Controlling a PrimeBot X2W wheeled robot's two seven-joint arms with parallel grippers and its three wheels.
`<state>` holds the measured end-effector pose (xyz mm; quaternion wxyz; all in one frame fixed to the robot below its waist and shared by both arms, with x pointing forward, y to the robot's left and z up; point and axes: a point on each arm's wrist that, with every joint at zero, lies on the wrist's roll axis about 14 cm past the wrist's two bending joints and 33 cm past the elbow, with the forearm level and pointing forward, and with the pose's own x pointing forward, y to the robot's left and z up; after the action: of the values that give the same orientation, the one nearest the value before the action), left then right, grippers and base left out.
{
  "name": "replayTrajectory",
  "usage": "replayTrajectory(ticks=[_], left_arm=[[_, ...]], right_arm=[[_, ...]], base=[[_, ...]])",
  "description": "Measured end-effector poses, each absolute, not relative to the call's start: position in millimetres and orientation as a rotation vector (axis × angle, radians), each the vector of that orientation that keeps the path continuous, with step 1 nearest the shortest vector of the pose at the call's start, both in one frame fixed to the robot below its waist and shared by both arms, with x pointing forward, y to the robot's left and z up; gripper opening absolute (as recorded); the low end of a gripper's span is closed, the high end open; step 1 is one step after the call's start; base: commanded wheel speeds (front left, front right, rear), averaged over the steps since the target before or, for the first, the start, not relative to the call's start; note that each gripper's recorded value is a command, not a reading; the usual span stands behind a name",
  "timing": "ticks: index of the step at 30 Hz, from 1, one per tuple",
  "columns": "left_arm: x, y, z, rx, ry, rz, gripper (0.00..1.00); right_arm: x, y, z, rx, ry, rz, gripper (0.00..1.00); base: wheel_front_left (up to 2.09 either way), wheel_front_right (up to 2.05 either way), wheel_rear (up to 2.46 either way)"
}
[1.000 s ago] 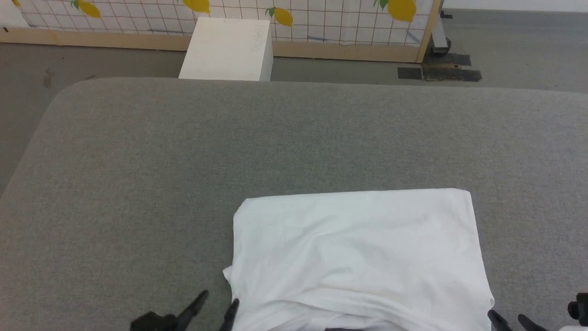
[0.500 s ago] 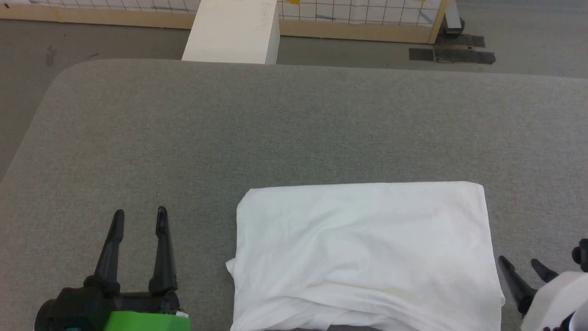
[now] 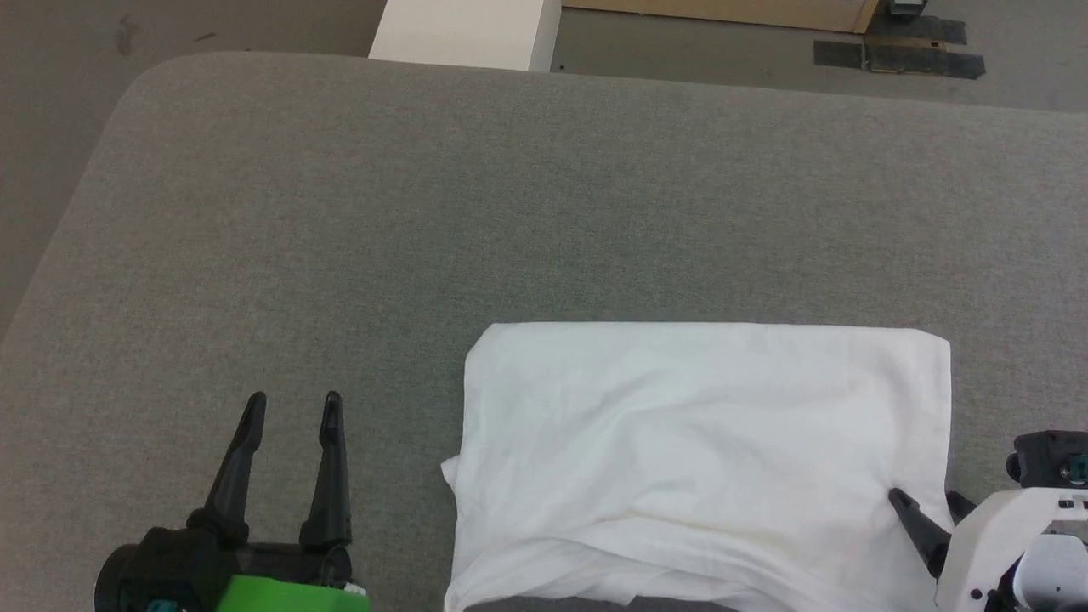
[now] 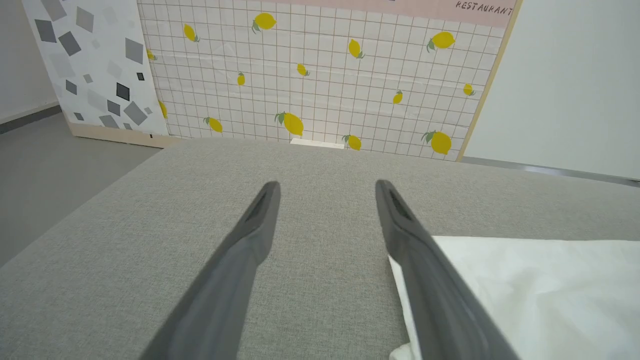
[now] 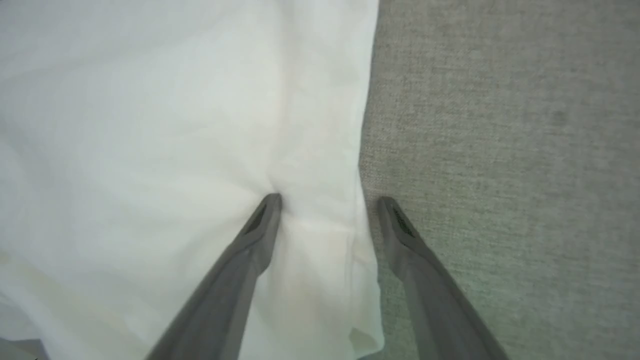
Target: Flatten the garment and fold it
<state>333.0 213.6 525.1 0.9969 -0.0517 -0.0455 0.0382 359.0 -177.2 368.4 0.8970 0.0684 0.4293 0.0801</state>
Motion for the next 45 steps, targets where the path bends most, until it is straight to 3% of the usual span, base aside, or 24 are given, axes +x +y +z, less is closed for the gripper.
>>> replayTrajectory(ticks=[1, 2, 3, 10, 19, 23, 34, 37, 38, 45], left_arm=[[333, 214, 524, -0.104, -0.087, 0.076, 1.00], [333, 214, 523, -0.104, -0.084, 0.076, 1.00], [333, 215, 522, -0.105, -0.081, 0.077, 1.00], [332, 213, 521, -0.118, -0.085, 0.071, 1.00], [330, 205, 528, -0.138, -0.115, 0.038, 1.00], [327, 200, 528, -0.153, -0.119, 0.029, 1.00], [318, 182, 530, -0.210, -0.133, -0.015, 1.00], [316, 179, 529, -0.221, -0.131, -0.020, 1.00], [314, 182, 526, -0.223, -0.125, -0.007, 1.00], [310, 190, 518, -0.229, -0.100, 0.031, 1.00]], right_arm=[[360, -176, 366, 0.146, 0.899, 0.172, 0.67], [360, -174, 364, 0.159, 0.906, 0.178, 0.18], [361, -172, 364, 0.169, 0.912, 0.184, 0.00], [366, -172, 369, 0.201, 0.892, 0.189, 0.00], [378, -255, 414, 0.123, 0.757, -0.050, 0.00], [376, -263, 437, 0.100, 0.719, -0.062, 0.00], [357, -149, 487, 0.080, 0.700, 0.319, 0.00], [350, -103, 491, 0.074, 0.716, 0.468, 0.00], [347, -73, 493, 0.060, 0.724, 0.574, 0.00], [344, -16, 482, 0.012, 0.760, 0.759, 0.00]], base=[[0.00, 0.00, 0.00], [0.00, 0.00, 0.00], [0.00, 0.00, 0.00], [0.00, 0.00, 0.00], [0.00, 0.00, 0.00], [0.00, 0.00, 0.00], [0.00, 0.00, 0.00], [0.00, 0.00, 0.00], [0.00, 0.00, 0.00], [0.00, 0.00, 0.00]])
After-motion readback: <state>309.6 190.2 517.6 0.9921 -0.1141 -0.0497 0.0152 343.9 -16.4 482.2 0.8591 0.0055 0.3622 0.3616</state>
